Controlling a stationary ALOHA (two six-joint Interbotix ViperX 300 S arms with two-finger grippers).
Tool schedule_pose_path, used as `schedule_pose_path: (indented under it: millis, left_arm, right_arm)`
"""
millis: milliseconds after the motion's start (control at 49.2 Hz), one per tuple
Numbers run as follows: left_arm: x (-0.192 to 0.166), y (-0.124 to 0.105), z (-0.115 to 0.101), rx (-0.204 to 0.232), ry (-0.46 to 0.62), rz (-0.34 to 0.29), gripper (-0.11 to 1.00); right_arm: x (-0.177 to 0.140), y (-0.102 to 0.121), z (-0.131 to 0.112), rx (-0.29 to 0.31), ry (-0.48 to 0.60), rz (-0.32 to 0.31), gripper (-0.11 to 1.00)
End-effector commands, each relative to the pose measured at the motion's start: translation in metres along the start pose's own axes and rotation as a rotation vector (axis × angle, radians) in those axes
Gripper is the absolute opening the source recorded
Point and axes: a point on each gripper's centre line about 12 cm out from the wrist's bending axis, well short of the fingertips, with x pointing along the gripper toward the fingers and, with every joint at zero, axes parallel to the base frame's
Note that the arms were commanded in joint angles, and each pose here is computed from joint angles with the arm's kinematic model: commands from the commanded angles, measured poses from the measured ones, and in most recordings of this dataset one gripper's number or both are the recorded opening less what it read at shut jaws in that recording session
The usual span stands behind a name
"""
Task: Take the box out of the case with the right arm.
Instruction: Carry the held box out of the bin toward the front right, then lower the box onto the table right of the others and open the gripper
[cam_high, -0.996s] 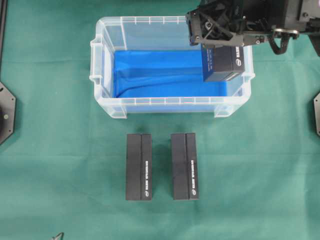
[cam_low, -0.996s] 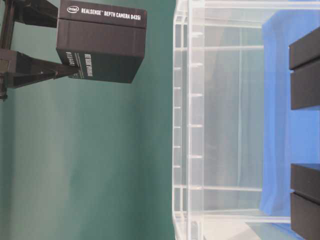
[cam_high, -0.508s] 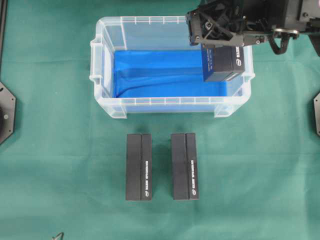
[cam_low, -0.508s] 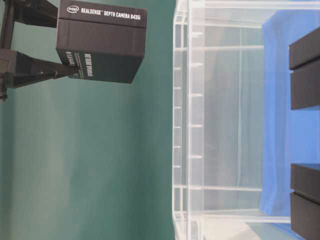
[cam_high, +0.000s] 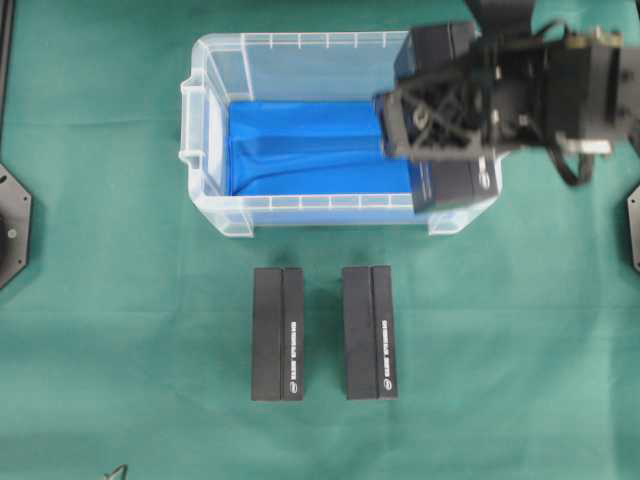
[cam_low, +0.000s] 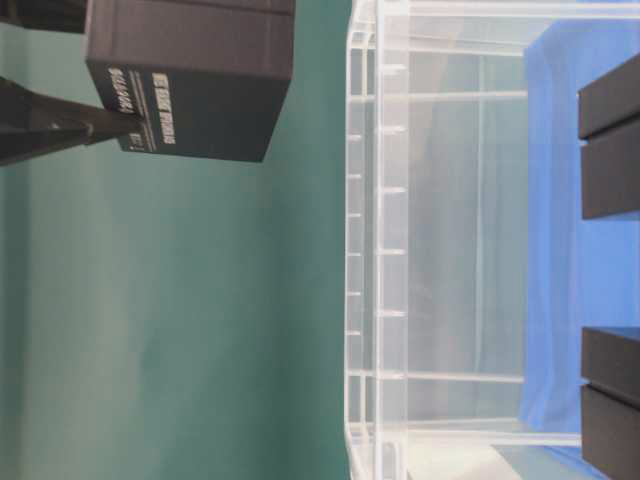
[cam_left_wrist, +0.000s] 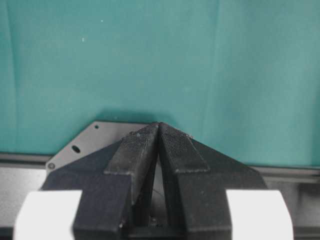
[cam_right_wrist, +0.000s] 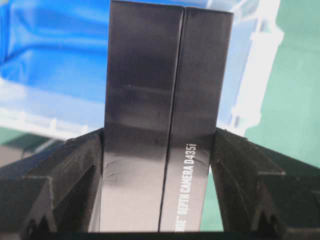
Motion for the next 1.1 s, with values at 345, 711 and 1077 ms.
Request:
schedule_pose_path:
  millis: [345,711,1077]
  left_arm:
    - [-0.004,0.000,0.001,0.004,-0.017,-0.002,0.02]
    - [-0.007,0.001,-0.002,0.004,-0.024,-0.004,0.02]
    - [-0.006,0.001,-0.002,-0.002,-0.022,-0.002,0.02]
  right_arm:
    - [-0.050,-0.010,-0.076,-0.002,0.075,0.072,0.67]
    - [-0.071,-0.019,-0.125,0.037,0.116,0.099,0.67]
    - [-0.070,-0.022,-0.124,0.033,0.112,0.069,0.67]
